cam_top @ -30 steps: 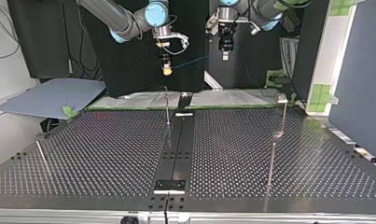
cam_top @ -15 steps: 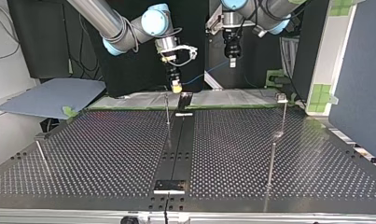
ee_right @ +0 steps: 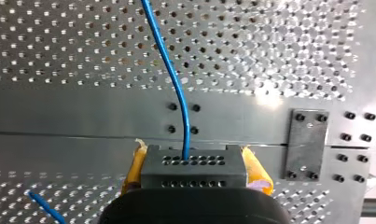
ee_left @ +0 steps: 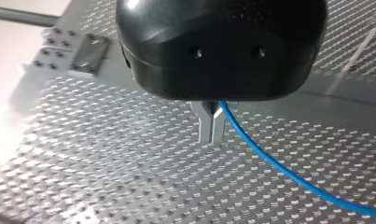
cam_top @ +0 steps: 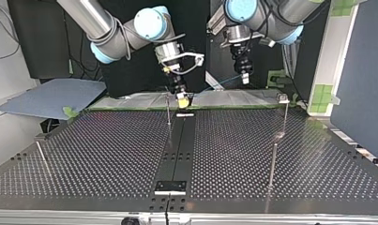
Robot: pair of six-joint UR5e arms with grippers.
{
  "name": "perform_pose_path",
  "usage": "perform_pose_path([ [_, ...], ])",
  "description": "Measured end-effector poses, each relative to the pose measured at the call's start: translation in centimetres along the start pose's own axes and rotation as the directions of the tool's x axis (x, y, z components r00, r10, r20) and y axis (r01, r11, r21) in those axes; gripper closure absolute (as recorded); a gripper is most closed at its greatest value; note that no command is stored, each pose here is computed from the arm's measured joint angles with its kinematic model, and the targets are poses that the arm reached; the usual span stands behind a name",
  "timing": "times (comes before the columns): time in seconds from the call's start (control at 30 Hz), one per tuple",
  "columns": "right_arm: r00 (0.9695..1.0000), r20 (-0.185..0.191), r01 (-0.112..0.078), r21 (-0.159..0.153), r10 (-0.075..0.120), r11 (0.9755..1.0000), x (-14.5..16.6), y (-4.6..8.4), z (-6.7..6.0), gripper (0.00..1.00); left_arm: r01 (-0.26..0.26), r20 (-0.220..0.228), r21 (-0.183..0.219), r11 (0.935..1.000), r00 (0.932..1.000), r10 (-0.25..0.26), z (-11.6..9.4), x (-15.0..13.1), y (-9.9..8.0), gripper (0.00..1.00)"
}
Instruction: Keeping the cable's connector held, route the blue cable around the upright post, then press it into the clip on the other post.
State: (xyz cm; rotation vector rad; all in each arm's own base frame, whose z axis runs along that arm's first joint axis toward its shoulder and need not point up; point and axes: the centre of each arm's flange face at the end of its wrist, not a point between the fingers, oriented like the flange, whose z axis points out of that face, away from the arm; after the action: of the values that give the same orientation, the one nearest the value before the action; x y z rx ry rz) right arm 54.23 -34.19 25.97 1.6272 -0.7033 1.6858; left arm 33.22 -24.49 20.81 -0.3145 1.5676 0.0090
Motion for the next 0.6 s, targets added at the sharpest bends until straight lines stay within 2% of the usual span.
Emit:
perform_pose_path([
  [0.2,0.9999,-0.011,-0.004,0.001,0.004,1.0000,1.7,0.0,0.8,1.00,0.026,0.043,-0.018,0.9995,0.9988,-0.025,1.8,-3.5,-0.3,1.00],
  [0.6,0.9994,-0.033,-0.007,0.006,0.007,1.0000,4.9,0.0,2.5,1.00,0.029,0.115,-0.009,0.9995,0.9930,-0.028,5.0,-10.8,0.3,1.00],
])
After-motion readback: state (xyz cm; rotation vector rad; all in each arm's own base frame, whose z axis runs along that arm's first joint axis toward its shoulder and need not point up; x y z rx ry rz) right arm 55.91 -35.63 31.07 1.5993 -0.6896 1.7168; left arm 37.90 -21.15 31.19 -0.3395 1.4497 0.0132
